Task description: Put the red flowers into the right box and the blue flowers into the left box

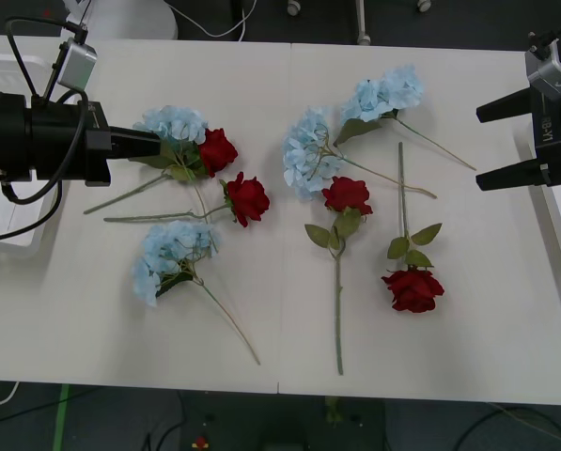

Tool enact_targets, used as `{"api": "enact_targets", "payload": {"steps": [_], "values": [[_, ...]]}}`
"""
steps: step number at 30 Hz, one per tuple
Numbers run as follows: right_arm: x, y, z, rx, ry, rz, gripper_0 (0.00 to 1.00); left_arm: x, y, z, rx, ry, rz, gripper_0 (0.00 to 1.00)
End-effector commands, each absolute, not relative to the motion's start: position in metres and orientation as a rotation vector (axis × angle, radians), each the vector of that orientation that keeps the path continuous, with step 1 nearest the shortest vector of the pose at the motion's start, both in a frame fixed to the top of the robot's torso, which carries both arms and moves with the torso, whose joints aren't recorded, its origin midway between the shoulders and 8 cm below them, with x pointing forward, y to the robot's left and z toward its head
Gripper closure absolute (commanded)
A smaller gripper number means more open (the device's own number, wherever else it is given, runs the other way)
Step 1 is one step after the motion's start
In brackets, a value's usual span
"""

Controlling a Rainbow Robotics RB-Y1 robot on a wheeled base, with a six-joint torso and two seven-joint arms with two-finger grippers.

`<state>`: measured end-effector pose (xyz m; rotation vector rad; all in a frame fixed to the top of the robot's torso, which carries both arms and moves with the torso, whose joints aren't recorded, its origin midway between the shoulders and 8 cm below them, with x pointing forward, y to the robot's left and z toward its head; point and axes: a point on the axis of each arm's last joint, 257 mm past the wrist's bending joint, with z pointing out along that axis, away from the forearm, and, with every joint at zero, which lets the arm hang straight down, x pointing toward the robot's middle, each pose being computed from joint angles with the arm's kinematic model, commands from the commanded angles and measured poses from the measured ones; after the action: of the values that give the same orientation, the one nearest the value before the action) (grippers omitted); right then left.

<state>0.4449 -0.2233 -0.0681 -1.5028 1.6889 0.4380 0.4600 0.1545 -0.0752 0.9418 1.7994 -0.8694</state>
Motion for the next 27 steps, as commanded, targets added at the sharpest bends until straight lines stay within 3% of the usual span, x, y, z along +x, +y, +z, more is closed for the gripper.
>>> {"api": "enact_targets", "payload": {"steps": [1, 4, 8, 27], "values": [[0.4479, -0.2096, -0.0484, -1.534, 1.605, 0.422, 0.00, 0.4540, 0.1590, -0.0736, 0.918, 1.843, -0.882, 0.43], [0.4479, -0.2096, -0.0484, -1.534, 1.605, 0.422, 0.00, 0.4540, 0.1590, -0.0736, 0.918, 1.843, -0.882, 0.18], [0.4479, -0.2096, -0.0484, -1.534, 1.605, 0.422, 0.00, 0.4540, 0.1590, -0.0736, 0.918, 1.843, -0.882, 0.01], [0.4479, -0.2096, -0.0484, -1.534, 1.605, 0.422, 0.00, 0.4540, 0.1590, -0.0736, 0.918, 1.843, -0.882, 0.00]]}}
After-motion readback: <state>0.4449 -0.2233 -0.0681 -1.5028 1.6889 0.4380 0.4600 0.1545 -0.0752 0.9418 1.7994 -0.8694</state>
